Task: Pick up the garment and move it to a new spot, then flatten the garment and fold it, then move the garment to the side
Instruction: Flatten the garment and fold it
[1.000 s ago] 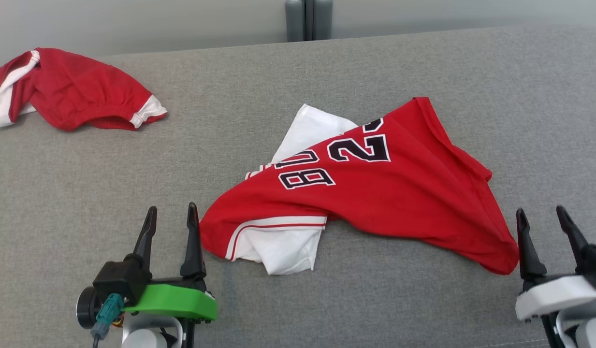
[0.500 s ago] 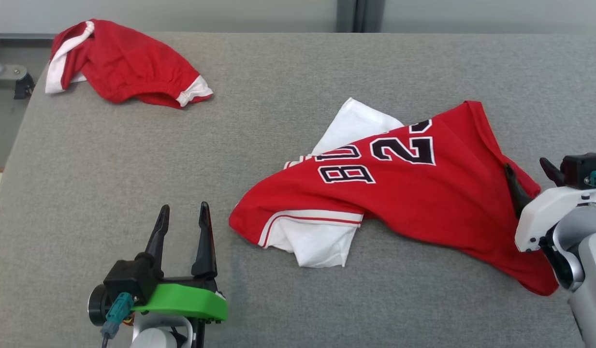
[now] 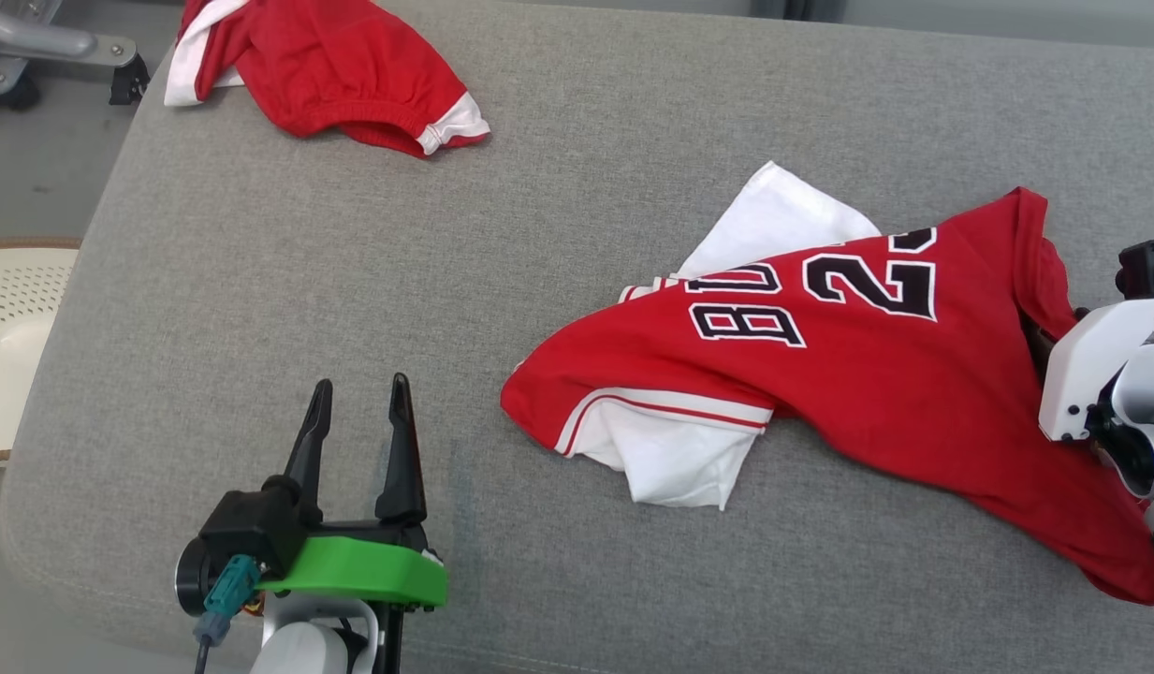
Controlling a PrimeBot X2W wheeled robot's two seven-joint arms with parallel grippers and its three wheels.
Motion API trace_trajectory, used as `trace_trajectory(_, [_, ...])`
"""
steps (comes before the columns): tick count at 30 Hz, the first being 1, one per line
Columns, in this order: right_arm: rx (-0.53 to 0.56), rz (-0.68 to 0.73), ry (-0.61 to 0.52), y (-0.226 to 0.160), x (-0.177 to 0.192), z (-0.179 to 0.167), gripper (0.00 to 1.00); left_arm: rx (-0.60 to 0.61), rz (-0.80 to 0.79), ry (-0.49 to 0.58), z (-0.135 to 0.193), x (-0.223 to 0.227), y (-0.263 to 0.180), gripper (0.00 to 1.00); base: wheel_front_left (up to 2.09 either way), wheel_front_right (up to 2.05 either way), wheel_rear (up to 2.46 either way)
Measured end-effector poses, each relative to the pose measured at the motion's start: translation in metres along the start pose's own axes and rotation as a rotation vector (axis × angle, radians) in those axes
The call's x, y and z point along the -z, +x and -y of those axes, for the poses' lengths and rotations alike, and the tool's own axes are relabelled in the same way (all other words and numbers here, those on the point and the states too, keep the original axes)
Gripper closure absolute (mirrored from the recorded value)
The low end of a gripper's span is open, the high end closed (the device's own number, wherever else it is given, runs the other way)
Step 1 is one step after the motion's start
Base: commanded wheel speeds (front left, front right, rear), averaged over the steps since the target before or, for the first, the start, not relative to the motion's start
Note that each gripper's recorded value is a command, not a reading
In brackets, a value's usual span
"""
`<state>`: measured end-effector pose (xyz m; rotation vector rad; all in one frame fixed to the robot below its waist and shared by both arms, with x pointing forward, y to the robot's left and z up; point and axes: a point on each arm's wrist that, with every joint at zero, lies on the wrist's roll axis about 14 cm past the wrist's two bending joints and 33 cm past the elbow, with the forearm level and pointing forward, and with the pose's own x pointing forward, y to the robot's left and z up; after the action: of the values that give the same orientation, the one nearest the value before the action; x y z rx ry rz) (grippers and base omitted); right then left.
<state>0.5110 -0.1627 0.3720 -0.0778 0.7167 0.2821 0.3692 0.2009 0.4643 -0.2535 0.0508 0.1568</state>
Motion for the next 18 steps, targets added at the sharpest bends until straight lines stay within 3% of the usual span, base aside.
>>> trace_trajectory(5, [0.001,0.088,-0.013,0.005,-0.023,0.003,1.00,-0.006,-0.007,0.002,-0.002,0.002,0.002,0.00,0.00,0.00,0.00])
trace_trajectory(18, [0.122,0.428,-0.099,0.007,-0.152,0.038,1.00,0.009,-0.008,0.004,0.004,0.003,0.014,0.00,0.00,0.00,0.00])
